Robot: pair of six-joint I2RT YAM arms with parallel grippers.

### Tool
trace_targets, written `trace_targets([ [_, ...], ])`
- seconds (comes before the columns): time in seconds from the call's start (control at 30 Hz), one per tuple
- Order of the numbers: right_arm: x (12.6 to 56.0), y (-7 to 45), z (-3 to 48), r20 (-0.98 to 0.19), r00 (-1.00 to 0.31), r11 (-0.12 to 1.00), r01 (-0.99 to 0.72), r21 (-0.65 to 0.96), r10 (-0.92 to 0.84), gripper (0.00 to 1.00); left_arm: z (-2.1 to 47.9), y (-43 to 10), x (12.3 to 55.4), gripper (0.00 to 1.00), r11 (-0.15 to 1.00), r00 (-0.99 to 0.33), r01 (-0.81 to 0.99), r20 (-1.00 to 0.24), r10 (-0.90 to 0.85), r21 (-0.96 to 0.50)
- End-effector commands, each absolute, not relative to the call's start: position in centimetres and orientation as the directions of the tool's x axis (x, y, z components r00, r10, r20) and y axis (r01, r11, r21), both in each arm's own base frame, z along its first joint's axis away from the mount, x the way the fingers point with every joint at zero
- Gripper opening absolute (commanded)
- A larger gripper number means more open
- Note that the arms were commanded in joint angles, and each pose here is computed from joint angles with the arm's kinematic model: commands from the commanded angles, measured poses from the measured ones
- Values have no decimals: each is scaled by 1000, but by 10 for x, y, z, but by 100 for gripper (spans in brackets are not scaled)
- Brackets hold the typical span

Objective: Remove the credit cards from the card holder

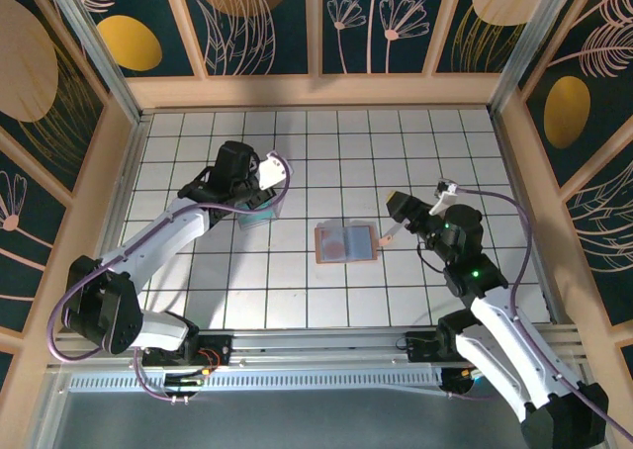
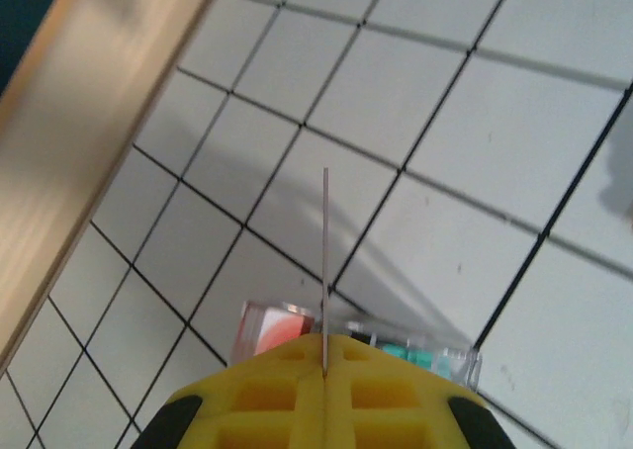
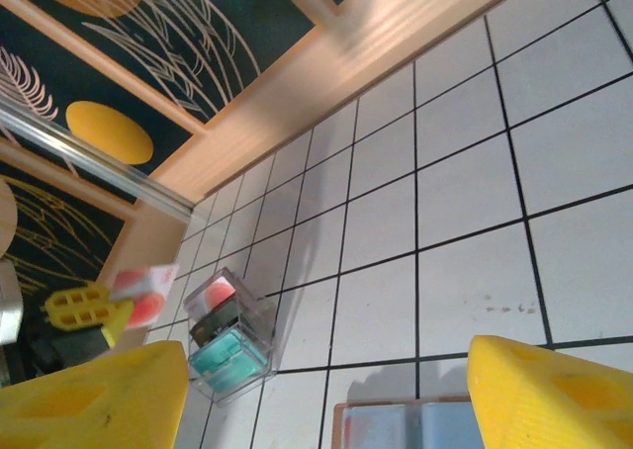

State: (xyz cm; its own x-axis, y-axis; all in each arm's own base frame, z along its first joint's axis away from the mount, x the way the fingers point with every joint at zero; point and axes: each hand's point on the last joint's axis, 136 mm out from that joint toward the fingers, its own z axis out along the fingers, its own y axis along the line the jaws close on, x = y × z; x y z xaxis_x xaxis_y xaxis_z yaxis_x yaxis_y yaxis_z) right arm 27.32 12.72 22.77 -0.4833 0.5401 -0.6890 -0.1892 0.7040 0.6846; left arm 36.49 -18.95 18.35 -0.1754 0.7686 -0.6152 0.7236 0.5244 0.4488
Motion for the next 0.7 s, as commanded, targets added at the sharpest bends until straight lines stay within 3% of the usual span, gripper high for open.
trace_targets([
  [0.0, 276, 118, 246, -713, -428, 722, -177, 669, 556, 75, 189, -170, 367, 0, 484, -120, 715, -593, 796, 505],
  [0.3, 279, 112, 246, -703, -410, 721, -141, 678, 581, 76, 145, -132, 380, 0, 489, -237, 734, -497, 835, 471],
  [0.67, 280, 109, 247, -699, -403, 723, -122, 680, 590, 76, 119, -114, 398, 0, 458, -278, 767, -410, 869, 450],
])
